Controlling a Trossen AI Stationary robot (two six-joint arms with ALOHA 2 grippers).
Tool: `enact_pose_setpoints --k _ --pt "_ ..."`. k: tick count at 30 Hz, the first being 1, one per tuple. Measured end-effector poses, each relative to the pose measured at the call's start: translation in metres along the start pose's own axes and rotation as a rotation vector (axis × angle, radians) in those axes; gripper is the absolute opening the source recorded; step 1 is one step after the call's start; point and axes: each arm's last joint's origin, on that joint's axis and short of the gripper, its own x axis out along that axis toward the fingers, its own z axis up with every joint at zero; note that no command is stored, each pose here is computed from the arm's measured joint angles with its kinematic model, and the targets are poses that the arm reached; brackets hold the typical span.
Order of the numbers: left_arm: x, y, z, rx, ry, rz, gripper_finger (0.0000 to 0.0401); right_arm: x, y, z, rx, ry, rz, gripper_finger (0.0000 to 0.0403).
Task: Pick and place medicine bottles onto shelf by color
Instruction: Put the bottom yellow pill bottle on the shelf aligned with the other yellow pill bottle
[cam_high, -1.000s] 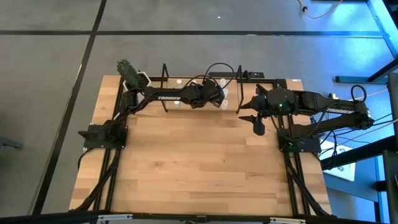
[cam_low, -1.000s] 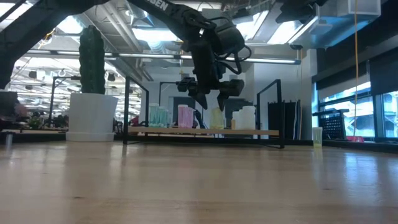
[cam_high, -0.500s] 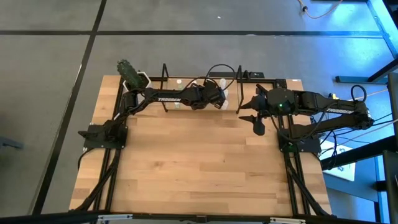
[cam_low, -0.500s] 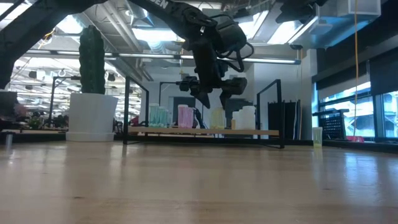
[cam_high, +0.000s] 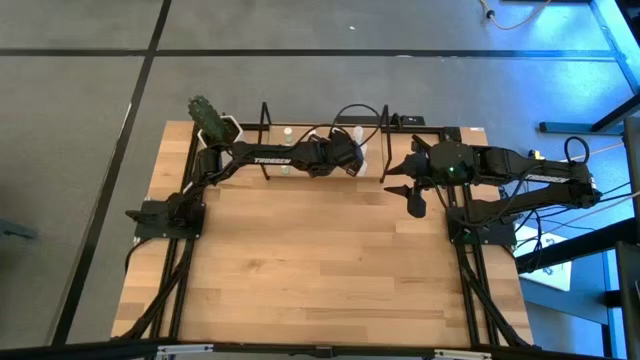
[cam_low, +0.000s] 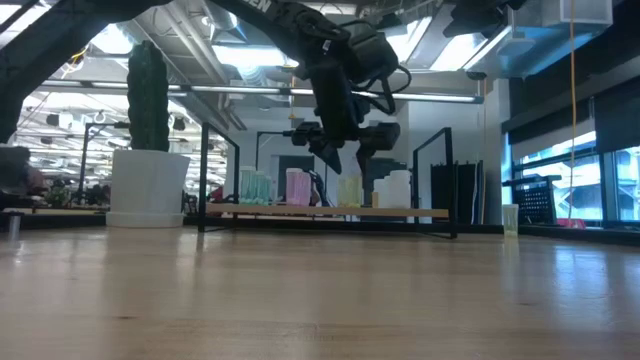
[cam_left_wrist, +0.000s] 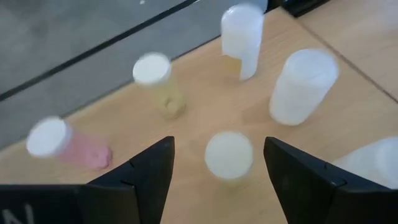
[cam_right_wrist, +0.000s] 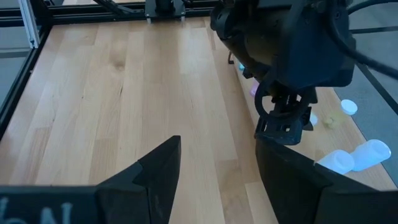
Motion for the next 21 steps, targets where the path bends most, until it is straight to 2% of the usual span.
enact_pose_setpoints --k 11,17,21 --pt "-0.021 -0.002 0.032 0.058 -0.07 0.005 0.0237 0.0 0.0 0.0 0.0 0.0 0.0 0.0209" --pt "-0.041 0.006 0.039 0.083 0.005 0.047 0.0231 0.0 0.0 0.0 0.0 0.0 0.0 0.0209" --pt "-0.065 0.015 0.042 0.113 0.085 0.021 0.0201 0.0 0.0 0.0 0.0 -0.001 0.0 0.0209"
